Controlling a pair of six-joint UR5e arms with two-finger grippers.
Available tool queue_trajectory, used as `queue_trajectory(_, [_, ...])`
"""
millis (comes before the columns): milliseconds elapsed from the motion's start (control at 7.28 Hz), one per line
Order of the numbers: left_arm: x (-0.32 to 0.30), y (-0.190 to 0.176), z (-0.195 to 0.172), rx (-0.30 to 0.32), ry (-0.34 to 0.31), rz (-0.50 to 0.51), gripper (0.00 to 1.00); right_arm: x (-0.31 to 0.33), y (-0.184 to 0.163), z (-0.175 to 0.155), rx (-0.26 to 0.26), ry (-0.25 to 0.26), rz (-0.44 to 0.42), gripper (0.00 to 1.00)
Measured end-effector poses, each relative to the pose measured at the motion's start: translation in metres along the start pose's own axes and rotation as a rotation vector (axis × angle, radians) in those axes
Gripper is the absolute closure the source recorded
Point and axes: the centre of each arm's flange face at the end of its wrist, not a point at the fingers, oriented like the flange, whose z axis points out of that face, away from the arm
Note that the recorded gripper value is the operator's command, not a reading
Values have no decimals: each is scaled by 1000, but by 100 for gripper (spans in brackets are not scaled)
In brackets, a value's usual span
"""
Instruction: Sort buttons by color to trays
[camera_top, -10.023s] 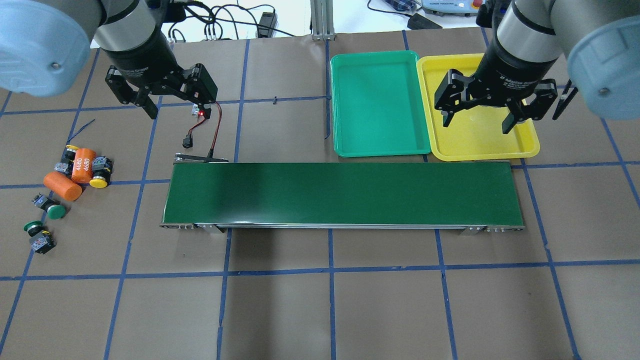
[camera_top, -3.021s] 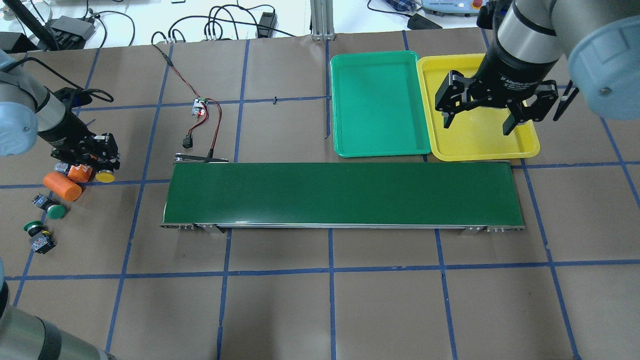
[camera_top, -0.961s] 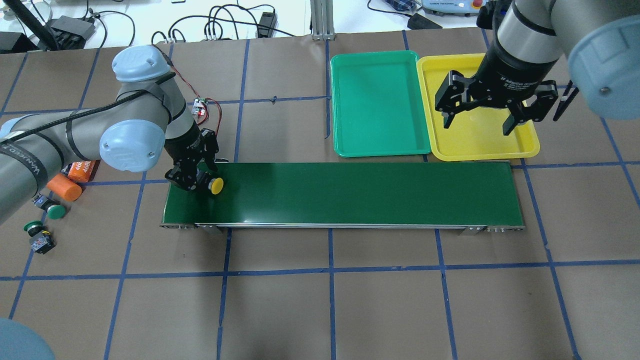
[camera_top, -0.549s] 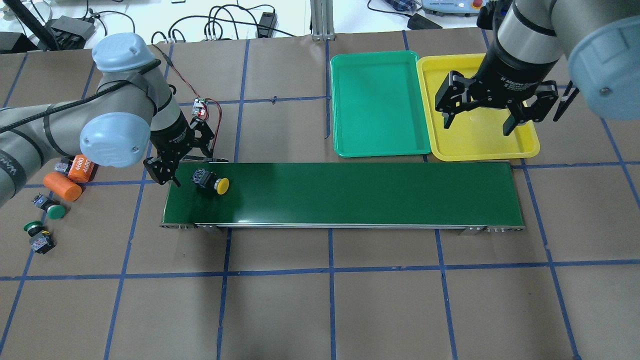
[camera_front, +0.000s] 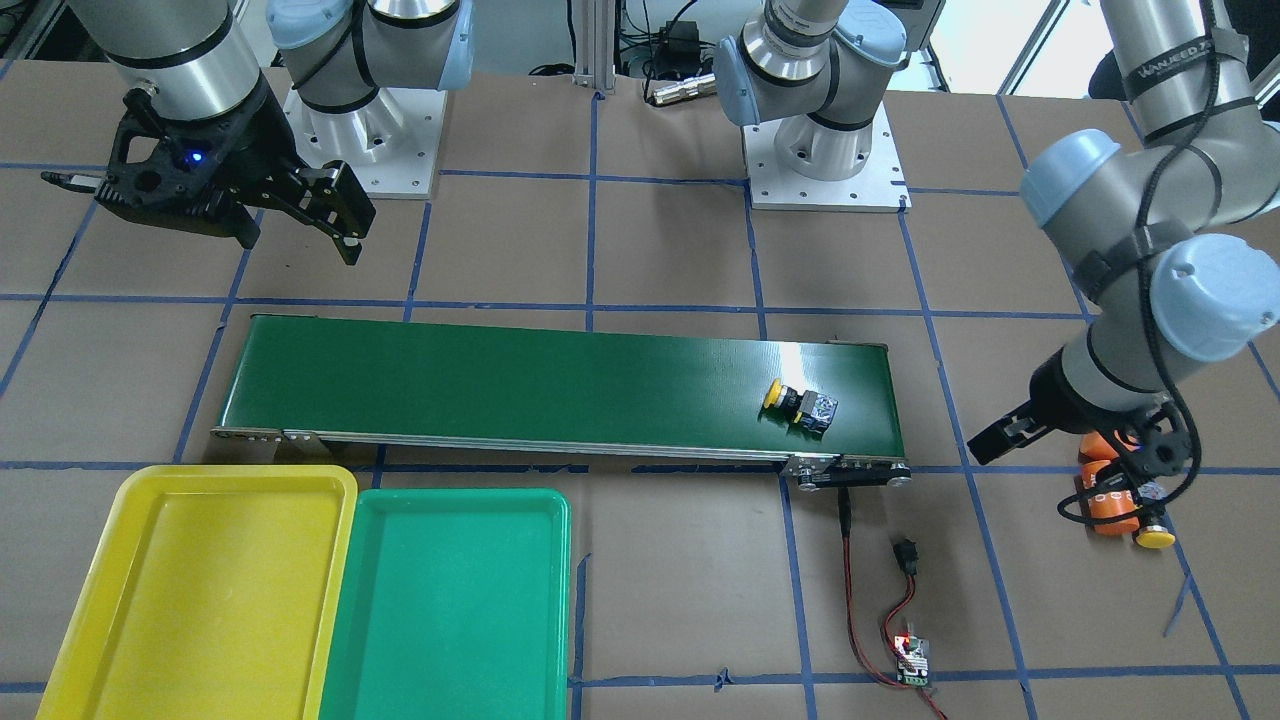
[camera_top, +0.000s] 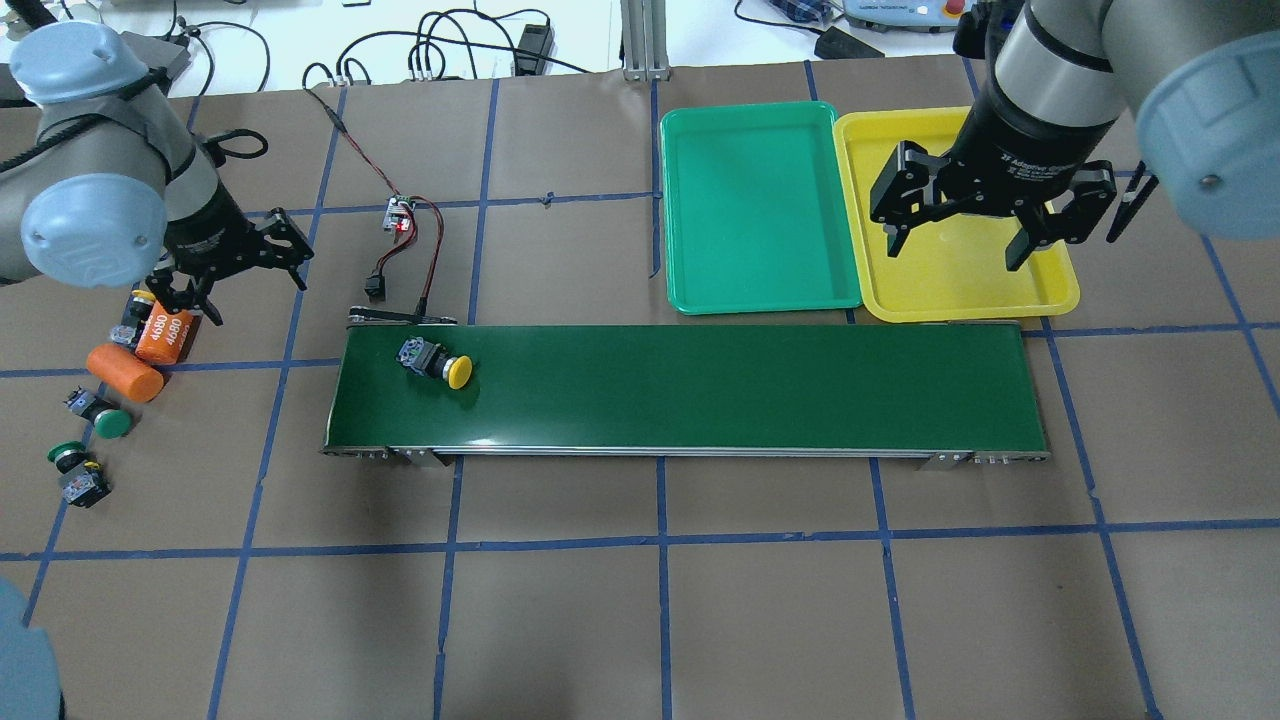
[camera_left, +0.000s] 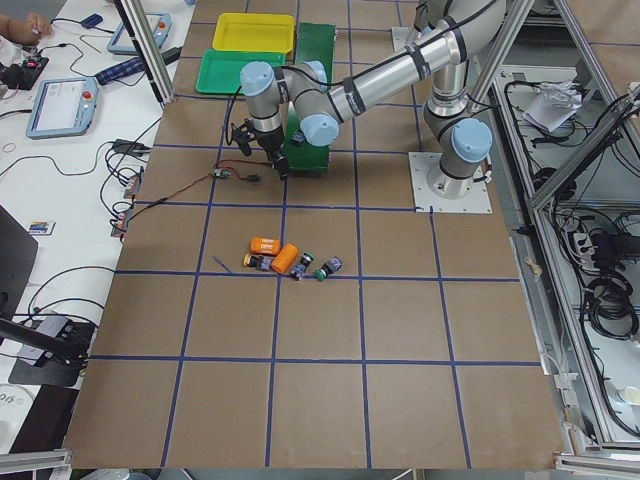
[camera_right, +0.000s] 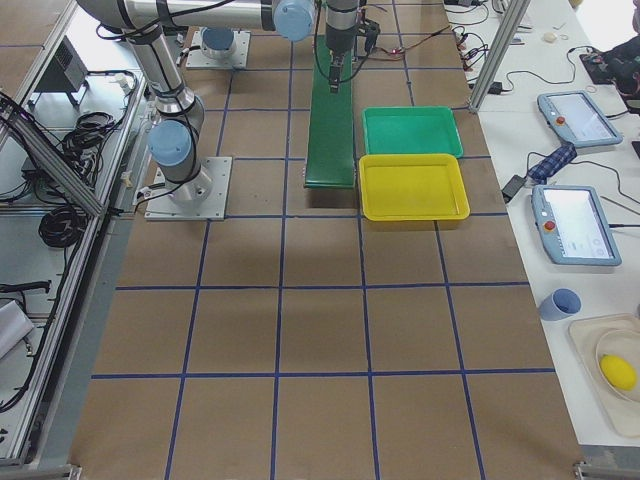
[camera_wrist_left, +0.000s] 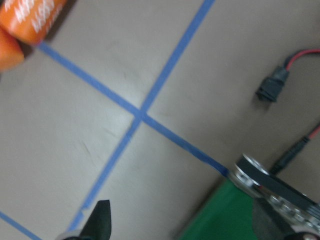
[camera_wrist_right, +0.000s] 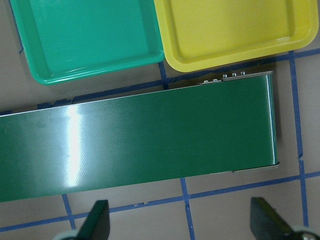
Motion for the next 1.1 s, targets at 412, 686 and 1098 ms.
queue_trajectory(412, [-77, -62, 38, -19, 12, 397, 0, 0, 0, 0, 0, -1, 0, 0])
queue_trajectory(686, [-101, -90, 72, -35, 25, 715, 0, 0, 0, 0, -1, 0, 0, 0])
queue_trajectory(1098, [-120, -99, 107, -61, 48, 793, 0, 0, 0, 0, -1, 0, 0, 0])
